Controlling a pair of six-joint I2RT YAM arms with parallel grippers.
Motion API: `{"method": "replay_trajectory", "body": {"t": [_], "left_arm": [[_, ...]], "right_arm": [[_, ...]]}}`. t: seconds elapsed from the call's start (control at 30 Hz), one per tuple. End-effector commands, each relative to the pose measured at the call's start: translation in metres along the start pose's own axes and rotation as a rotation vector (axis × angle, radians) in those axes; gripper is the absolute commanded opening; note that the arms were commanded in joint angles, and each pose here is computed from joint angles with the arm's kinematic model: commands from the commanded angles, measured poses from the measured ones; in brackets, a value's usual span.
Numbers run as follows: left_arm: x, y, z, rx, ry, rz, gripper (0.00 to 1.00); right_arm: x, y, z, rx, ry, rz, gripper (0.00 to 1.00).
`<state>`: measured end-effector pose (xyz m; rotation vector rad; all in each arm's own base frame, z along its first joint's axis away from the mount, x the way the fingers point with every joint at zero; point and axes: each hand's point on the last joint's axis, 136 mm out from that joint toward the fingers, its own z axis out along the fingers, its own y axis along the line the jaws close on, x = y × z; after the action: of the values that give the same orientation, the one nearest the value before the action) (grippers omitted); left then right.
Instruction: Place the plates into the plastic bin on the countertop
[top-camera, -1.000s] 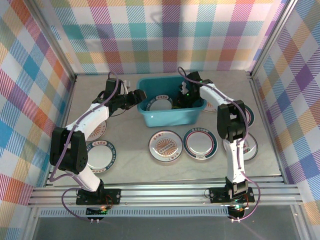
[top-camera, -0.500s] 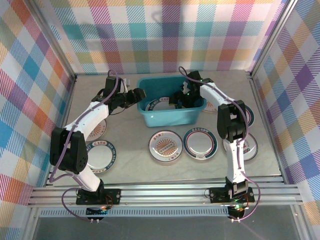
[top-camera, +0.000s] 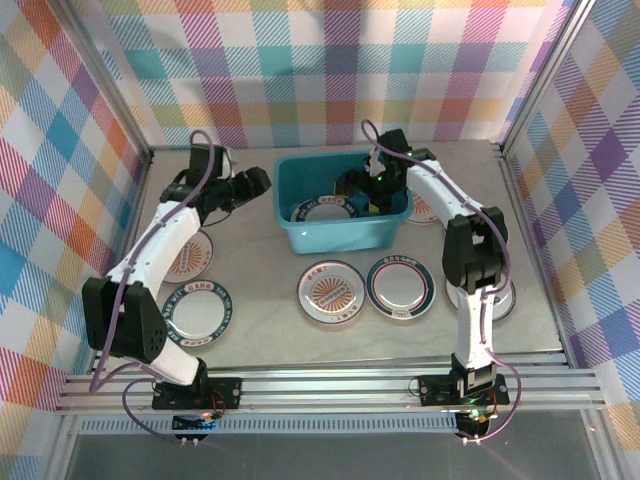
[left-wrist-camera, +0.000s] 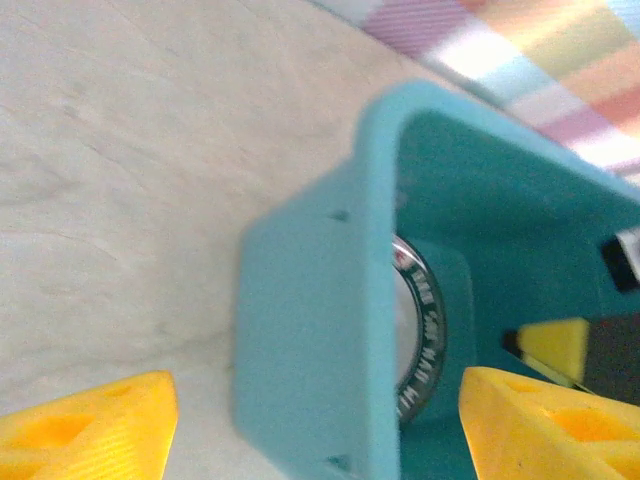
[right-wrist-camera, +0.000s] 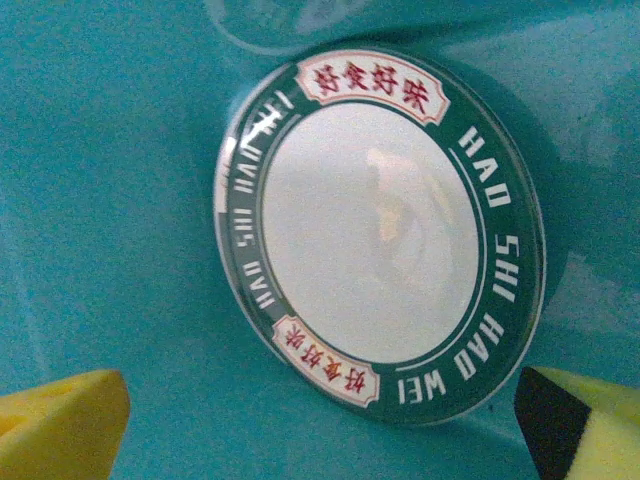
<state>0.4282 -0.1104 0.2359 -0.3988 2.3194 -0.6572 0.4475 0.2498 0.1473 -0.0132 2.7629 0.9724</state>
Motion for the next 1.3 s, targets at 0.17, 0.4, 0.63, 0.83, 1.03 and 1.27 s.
{"method": "replay_trajectory", "body": {"t": [0.17, 0.4, 0.63, 0.83, 1.03, 1.27], "left_arm": [[0.001, 0.093, -0.063, -0.234, -0.088, -0.203, 0.79], [0.025, 0.172, -0.104, -0.414, -0.130, -0.341, 0.82], [0.060, 0.239, -0.106, -0.489, -0.084, -0.521, 0.85], [0.070, 0.266, -0.096, -0.451, -0.038, -0.602, 0.85], [0.073, 0.284, -0.083, -0.407, -0.005, -0.630, 0.85], [0.080, 0.299, -0.071, -0.422, 0.087, -0.603, 0.83]], "right_arm": [[0.005, 0.010, -0.026, 0.020, -0.051, -0.072, 0.99], [0.007, 0.012, -0.041, 0.041, -0.095, -0.119, 0.99], [0.011, 0.021, -0.062, 0.029, -0.162, -0.193, 0.99], [0.021, 0.025, -0.073, 0.011, -0.203, -0.222, 0.99], [0.024, 0.028, -0.089, 0.012, -0.270, -0.238, 0.99], [0.029, 0.033, -0.099, -0.016, -0.317, -0.237, 0.99]]}}
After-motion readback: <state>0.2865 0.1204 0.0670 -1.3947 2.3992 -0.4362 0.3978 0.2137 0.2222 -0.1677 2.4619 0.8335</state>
